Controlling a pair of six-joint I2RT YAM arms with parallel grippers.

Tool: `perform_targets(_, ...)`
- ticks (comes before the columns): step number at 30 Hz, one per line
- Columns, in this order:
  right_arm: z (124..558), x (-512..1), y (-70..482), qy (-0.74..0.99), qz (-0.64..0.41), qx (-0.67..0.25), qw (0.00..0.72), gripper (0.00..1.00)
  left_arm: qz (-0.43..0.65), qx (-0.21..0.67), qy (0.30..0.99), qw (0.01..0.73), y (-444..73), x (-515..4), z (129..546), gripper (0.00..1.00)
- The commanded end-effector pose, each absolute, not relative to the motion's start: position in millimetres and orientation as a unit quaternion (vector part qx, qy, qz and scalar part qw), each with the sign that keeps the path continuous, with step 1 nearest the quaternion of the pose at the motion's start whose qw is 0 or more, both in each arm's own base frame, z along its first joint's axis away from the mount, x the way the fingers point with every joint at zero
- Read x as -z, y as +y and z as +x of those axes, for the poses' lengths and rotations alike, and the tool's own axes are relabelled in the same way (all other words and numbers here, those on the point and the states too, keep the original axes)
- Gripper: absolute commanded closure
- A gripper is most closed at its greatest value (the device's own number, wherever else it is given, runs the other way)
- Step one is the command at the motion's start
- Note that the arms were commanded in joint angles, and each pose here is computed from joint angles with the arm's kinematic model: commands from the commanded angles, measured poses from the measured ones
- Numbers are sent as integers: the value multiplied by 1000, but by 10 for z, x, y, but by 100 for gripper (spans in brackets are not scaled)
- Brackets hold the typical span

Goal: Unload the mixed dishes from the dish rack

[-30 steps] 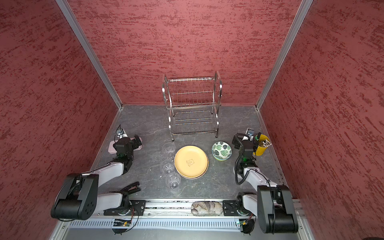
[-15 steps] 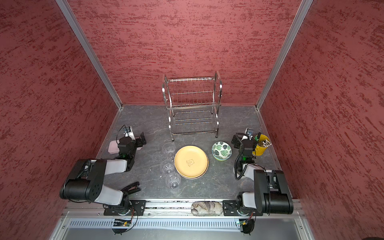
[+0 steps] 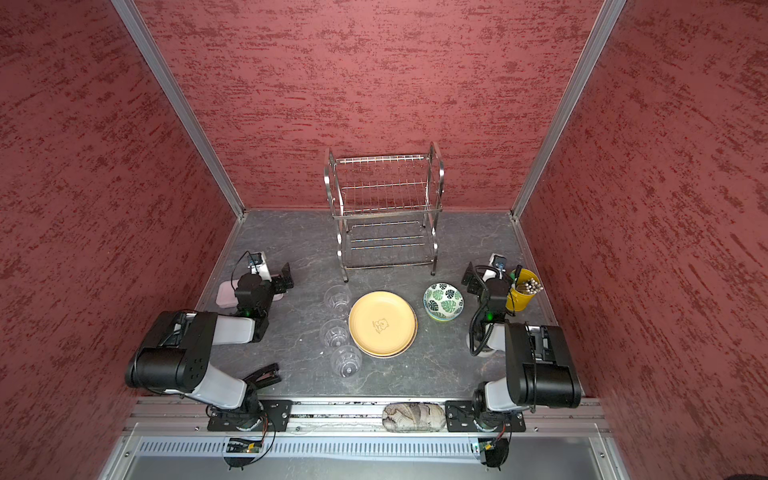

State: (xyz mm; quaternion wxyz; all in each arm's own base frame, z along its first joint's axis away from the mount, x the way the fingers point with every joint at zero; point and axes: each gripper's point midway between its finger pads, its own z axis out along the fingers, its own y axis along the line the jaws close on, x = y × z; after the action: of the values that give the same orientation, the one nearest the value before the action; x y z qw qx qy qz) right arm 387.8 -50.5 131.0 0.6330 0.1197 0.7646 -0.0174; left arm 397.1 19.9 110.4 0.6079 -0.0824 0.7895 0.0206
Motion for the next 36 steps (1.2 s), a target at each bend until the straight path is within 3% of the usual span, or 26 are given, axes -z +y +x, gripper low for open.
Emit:
perform_targets(1,3965,-1392,-337,754,68,-16,653,1,-63,-7,784,618,155,-1155,3983,1)
perform_targets(26,3785,-1384,-406,728,88,-7,680,1,-54,6,790,611,131,-1140,4006,0)
perform_targets(36,3886,-1342,-168,745,22,-42,665,1,-54,6,790,611,129,-1137,4006,1)
